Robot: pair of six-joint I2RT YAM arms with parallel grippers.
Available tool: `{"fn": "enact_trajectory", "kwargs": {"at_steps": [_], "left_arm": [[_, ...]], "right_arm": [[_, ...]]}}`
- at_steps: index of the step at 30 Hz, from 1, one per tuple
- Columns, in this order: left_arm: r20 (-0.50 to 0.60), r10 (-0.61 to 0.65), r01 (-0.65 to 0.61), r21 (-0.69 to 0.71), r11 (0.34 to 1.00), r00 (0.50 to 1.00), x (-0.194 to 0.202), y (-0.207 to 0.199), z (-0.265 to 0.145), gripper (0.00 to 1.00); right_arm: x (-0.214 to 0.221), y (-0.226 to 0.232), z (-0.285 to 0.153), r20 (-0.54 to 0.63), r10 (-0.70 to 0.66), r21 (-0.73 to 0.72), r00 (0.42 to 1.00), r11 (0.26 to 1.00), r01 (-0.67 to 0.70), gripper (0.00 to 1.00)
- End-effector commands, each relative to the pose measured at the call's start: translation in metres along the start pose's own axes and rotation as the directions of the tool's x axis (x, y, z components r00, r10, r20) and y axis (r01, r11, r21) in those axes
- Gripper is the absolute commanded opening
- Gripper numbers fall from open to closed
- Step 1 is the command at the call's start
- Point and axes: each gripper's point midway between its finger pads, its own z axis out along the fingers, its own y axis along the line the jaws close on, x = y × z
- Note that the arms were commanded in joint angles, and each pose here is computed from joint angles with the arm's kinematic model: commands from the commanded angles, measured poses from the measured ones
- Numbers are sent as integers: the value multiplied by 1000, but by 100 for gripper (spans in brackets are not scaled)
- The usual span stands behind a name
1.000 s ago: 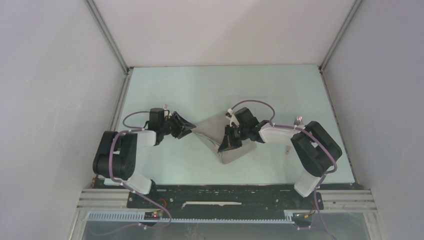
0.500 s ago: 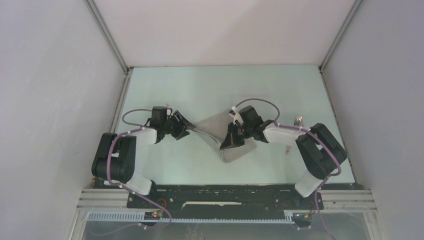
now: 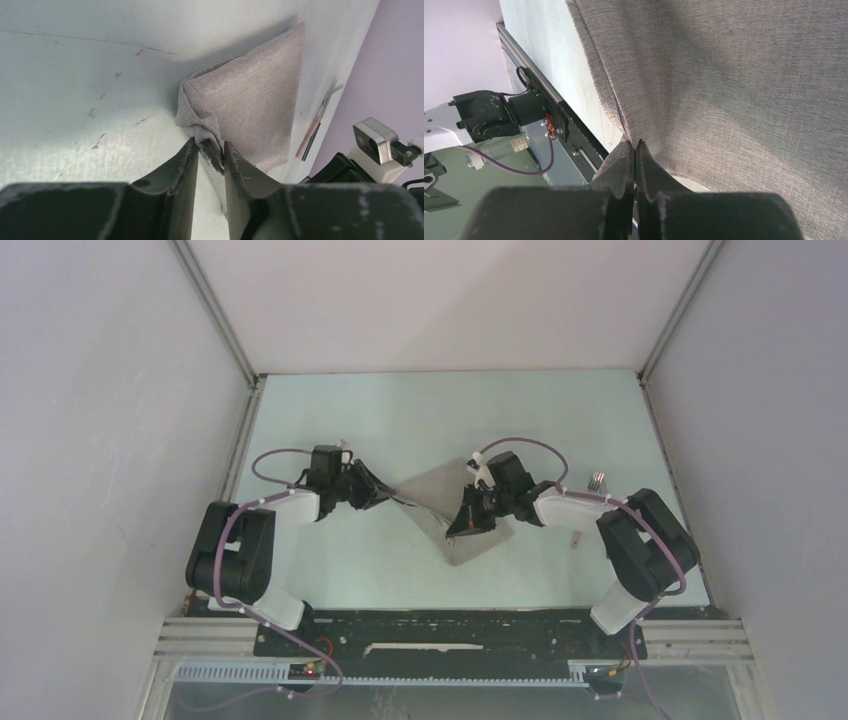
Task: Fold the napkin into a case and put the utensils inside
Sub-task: Fold the lower triangle-folded napkin at the center of the board.
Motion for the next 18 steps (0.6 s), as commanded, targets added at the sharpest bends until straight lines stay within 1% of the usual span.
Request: {"fn": "enact_trajectory", "kwargs": {"at_steps": [1, 3, 7, 13, 16, 18], "left_arm": [[25, 53, -54, 38, 998, 998, -9, -25, -1, 26], [29, 68, -69, 32, 997, 997, -9, -32, -3, 24], [33, 91, -92, 24, 995, 995, -11, -41, -3, 23], [10, 91, -91, 23, 996, 996, -9, -46, 5, 15], [14, 104, -105, 31, 994, 994, -12, -53, 8, 15], [-5, 108, -108, 19, 994, 994, -9, -56, 10, 15]], "right_arm": [[-9, 6, -14, 47, -24, -34, 999, 999, 26, 0], [-9, 1, -16, 52, -17, -27, 999, 999, 18, 0], [-10, -6, -21, 59, -4, -24, 998, 1000, 6, 0], [-9, -7, -22, 59, -3, -23, 998, 1000, 4, 0], [-8, -10, -23, 62, 3, -19, 998, 1000, -2, 0], [-5, -14, -22, 55, 16, -14, 998, 1000, -15, 0]]}}
